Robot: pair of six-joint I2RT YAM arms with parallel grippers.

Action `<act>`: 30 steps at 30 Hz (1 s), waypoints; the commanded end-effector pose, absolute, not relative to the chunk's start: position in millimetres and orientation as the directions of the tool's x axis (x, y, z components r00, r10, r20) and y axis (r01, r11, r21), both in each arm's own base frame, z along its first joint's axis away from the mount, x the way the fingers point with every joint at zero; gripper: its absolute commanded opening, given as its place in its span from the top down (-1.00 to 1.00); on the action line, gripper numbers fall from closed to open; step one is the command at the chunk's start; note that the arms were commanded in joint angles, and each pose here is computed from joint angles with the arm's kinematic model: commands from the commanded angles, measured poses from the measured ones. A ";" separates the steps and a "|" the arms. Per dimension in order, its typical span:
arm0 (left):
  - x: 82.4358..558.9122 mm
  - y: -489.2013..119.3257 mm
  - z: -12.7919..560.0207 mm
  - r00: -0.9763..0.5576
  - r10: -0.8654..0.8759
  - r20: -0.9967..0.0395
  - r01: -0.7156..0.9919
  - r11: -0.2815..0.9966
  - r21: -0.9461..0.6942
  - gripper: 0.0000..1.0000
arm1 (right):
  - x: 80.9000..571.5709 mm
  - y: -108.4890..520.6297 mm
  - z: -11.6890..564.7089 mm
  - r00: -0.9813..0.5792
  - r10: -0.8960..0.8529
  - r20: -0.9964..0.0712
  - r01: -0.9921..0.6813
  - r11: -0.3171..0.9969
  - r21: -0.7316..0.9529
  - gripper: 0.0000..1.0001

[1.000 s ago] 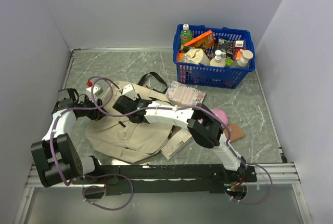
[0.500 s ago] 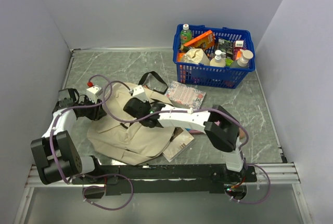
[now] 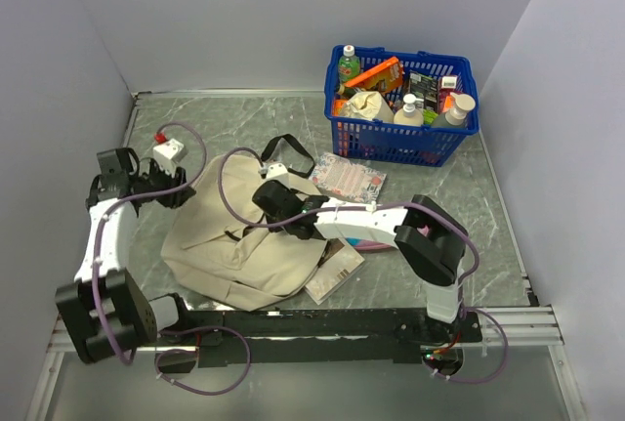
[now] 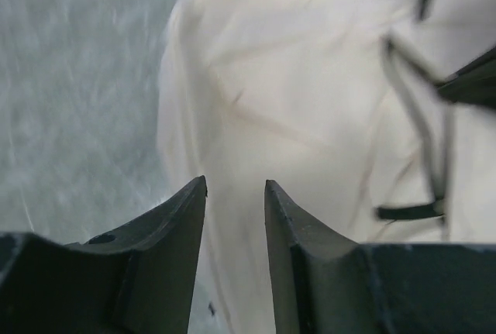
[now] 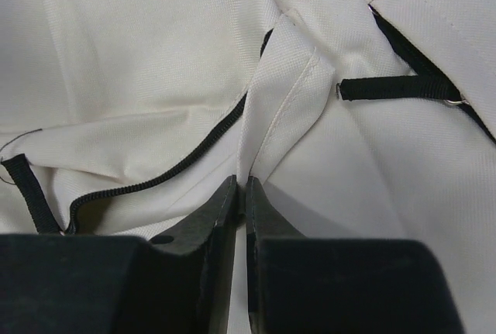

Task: Pack the student bag
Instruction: Pick up the personal item from the center of the board.

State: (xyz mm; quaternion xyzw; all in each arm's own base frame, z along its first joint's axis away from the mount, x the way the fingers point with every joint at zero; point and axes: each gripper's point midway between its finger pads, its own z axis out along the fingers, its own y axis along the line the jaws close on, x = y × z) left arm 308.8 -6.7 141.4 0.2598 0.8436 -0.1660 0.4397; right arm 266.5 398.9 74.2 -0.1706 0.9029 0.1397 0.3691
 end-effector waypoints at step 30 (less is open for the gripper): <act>260.7 -143.5 70.3 -0.461 0.584 -0.668 0.793 0.609 -0.015 -0.11 | 229.2 362.8 12.8 -0.810 -0.055 -0.584 -0.318 0.878 0.359 1.00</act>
